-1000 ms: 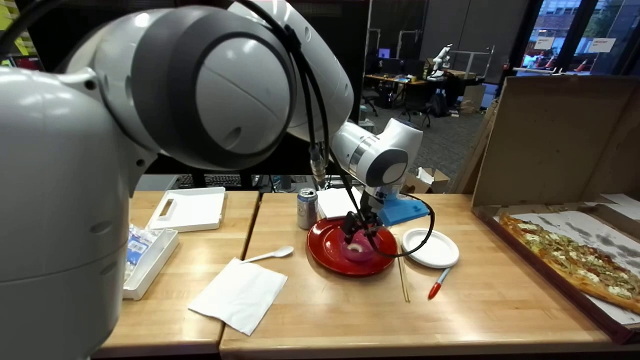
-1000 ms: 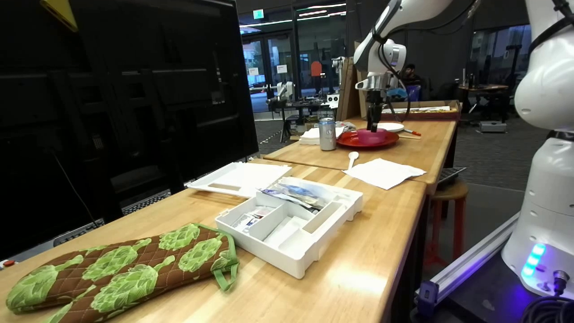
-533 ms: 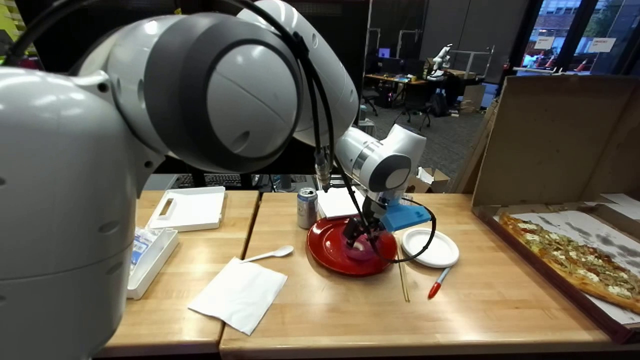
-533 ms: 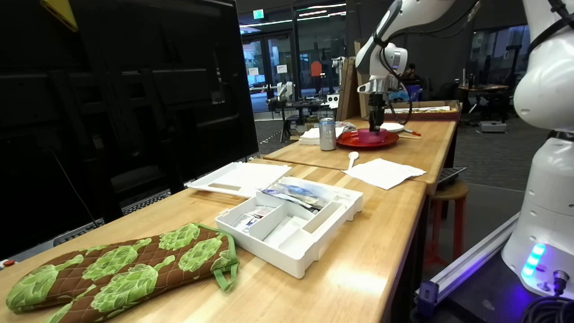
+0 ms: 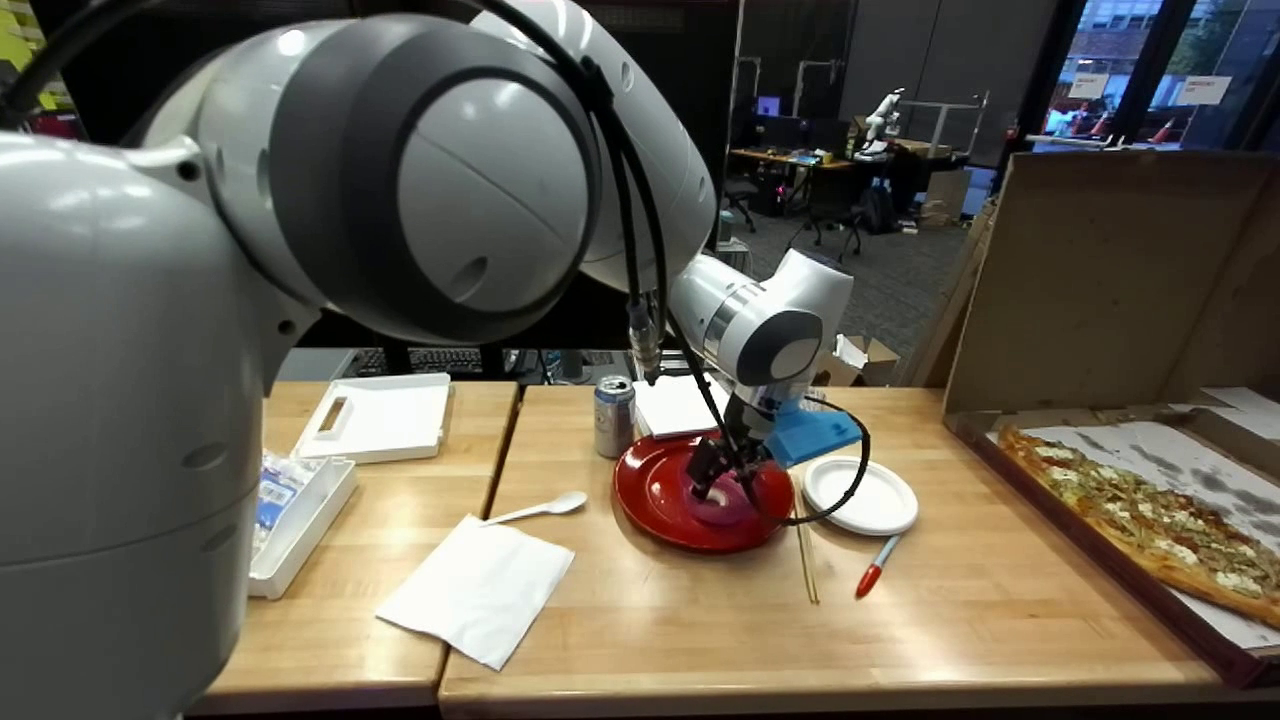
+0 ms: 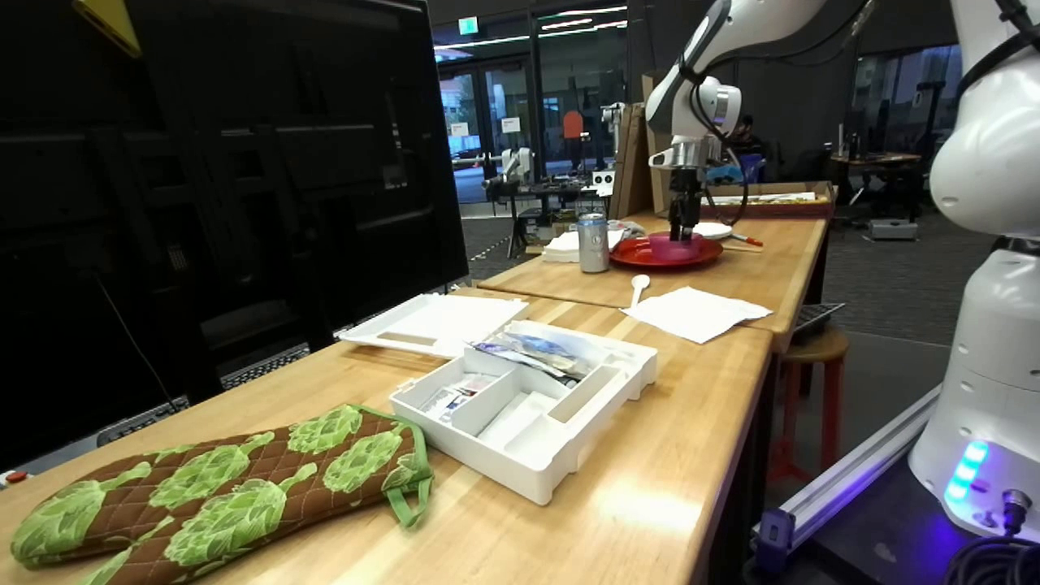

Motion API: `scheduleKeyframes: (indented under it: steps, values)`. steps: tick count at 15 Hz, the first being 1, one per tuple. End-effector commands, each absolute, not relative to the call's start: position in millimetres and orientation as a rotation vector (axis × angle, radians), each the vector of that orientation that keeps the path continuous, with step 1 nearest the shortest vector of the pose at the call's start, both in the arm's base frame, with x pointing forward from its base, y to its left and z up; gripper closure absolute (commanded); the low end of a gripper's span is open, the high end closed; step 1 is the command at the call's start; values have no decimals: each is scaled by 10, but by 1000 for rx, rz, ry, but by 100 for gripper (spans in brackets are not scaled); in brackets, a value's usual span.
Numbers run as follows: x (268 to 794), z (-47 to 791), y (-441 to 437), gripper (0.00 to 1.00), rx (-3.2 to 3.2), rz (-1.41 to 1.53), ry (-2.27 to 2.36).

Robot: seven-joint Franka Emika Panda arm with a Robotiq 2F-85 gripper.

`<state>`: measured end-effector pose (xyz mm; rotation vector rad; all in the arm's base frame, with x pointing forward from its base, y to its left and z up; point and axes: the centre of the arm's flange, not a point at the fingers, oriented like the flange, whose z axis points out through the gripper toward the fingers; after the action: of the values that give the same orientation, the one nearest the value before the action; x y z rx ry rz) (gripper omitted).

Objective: Remove the white spoon and tape from the purple bowl.

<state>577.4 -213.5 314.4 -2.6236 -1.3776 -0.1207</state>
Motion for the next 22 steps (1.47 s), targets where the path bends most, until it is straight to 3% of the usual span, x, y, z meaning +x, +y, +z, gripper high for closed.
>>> scheduleKeyframes:
  steps: [1, 13, 22]
  values:
    - [5490, 3248, -2048, 0, -2613, -136, -1432]
    - [5220, 3229, -1922, 0, -2575, -158, -1495]
    - [5335, 3198, -1833, 0, -2567, -137, -1490]
